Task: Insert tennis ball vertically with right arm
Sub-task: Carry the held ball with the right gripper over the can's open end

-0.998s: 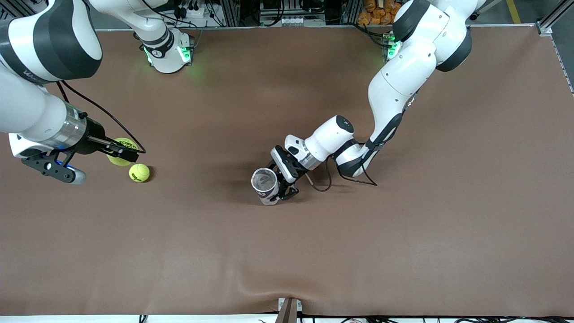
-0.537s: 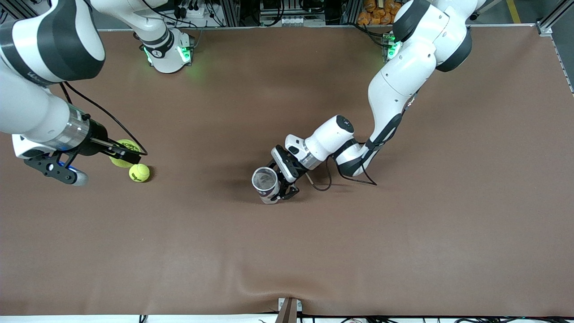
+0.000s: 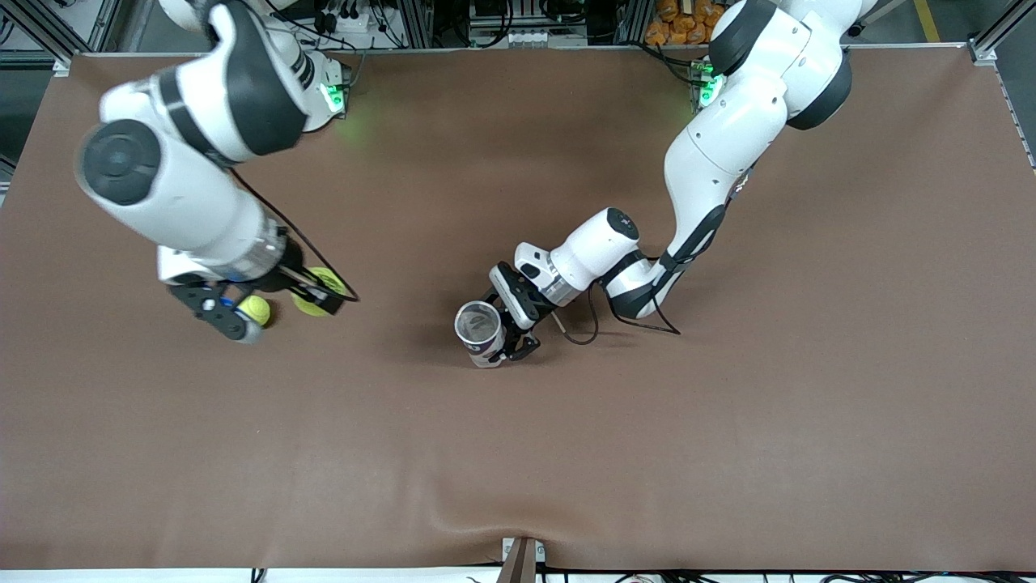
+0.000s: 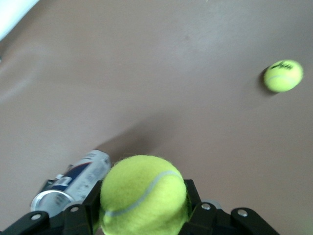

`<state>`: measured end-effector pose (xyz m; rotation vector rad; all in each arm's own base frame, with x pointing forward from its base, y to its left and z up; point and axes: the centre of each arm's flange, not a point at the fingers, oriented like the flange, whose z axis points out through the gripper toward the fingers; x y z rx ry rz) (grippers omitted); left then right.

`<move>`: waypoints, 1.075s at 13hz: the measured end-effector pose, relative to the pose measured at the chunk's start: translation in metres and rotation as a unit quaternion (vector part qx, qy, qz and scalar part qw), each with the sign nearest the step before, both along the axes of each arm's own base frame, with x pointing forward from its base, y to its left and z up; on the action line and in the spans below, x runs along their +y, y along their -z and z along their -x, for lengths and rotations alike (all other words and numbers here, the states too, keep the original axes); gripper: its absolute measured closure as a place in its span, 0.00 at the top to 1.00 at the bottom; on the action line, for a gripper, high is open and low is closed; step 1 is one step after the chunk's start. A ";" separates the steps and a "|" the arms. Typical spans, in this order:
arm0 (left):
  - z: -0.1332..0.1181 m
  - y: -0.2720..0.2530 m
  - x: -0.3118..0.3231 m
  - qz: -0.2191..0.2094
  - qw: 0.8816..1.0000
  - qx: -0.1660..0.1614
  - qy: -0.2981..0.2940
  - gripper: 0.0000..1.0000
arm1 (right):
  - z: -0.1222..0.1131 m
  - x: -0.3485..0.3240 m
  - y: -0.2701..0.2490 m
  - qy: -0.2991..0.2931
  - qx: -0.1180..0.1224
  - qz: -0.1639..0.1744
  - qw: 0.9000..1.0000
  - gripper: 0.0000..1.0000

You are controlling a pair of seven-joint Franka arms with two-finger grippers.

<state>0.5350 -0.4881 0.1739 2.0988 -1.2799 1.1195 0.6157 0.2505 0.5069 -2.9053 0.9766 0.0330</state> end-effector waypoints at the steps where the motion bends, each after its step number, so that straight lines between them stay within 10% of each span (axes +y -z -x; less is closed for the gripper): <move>1: 0.000 0.000 0.000 0.000 1.000 0.000 0.000 0.79 | 0.001 0.016 0.006 0.015 -0.007 -0.003 1.000 0.68; 14: 0.001 0.000 0.000 0.001 1.000 -0.001 0.001 0.78 | 0.004 0.162 0.077 0.100 -0.037 0.001 0.994 0.68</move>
